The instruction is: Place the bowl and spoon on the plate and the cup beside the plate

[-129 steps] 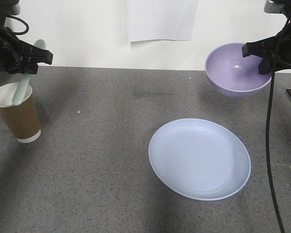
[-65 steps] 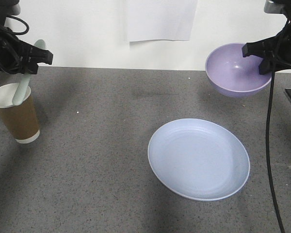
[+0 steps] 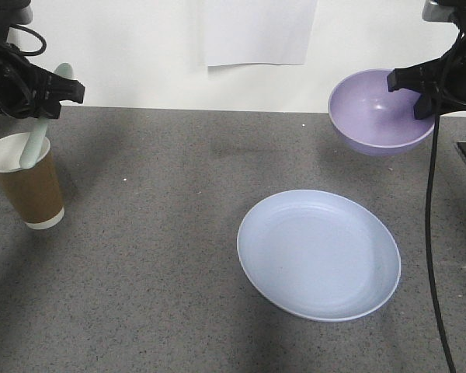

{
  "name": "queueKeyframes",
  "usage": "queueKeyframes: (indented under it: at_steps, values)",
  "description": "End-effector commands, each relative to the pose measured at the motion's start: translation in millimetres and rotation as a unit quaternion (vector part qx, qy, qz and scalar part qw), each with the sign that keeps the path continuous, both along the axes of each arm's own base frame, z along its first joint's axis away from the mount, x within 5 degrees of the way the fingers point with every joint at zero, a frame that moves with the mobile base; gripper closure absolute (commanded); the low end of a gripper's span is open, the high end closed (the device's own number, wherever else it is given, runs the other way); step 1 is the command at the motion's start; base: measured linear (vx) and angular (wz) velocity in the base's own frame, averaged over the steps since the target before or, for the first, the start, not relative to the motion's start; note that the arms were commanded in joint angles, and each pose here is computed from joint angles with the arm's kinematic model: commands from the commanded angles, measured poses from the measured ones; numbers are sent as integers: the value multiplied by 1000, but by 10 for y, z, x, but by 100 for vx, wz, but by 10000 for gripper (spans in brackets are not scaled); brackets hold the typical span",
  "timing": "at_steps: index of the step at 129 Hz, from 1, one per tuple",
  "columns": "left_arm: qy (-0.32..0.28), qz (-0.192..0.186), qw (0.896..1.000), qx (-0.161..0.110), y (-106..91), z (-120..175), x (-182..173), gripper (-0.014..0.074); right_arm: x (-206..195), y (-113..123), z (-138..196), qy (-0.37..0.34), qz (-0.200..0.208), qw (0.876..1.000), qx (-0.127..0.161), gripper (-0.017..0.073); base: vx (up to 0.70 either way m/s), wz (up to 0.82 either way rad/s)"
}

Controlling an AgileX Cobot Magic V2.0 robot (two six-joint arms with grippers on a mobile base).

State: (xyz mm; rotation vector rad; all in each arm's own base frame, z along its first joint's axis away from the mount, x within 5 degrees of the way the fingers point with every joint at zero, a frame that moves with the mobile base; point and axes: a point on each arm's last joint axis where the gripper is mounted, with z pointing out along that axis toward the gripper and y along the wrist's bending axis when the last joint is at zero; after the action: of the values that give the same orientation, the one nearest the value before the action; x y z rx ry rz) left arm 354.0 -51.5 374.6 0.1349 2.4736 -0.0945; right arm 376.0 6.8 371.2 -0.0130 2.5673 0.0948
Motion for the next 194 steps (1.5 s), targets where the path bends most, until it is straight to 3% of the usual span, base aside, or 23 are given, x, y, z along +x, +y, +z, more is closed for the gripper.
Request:
queueKeyframes:
  at_steps: [1, 62, 88, 120, 147, 194]
  values:
    - [-60, 0, 998, -12, -1, 274, -85, 601, -102, -5, 303, -63, -1, 998, 1, 563, 0, 0]
    - [-60, 0, 998, -12, -1, 274, -85, 601, -96, -6, 308, -67, -1, 998, 1, 563, 0, 0]
    - [-60, 0, 998, -12, -1, 274, -85, 601, -86, 33, 321, -74, -3, 997, 29, 563, 0, 0]
    - [-60, 0, 998, -12, -1, 274, -85, 601, -198, 148, 241, -10, 85, 996, 41, 560, 0, 0]
    - [-60, 0, 998, -12, -1, 274, -85, 601, -237, 196, -127, 30, 105, 992, 63, 552, 0, 0]
    - [-60, 0, 998, -12, -1, 274, -85, 601, -356, 244, -855, 58, 103, 988, 98, 544, 0, 0]
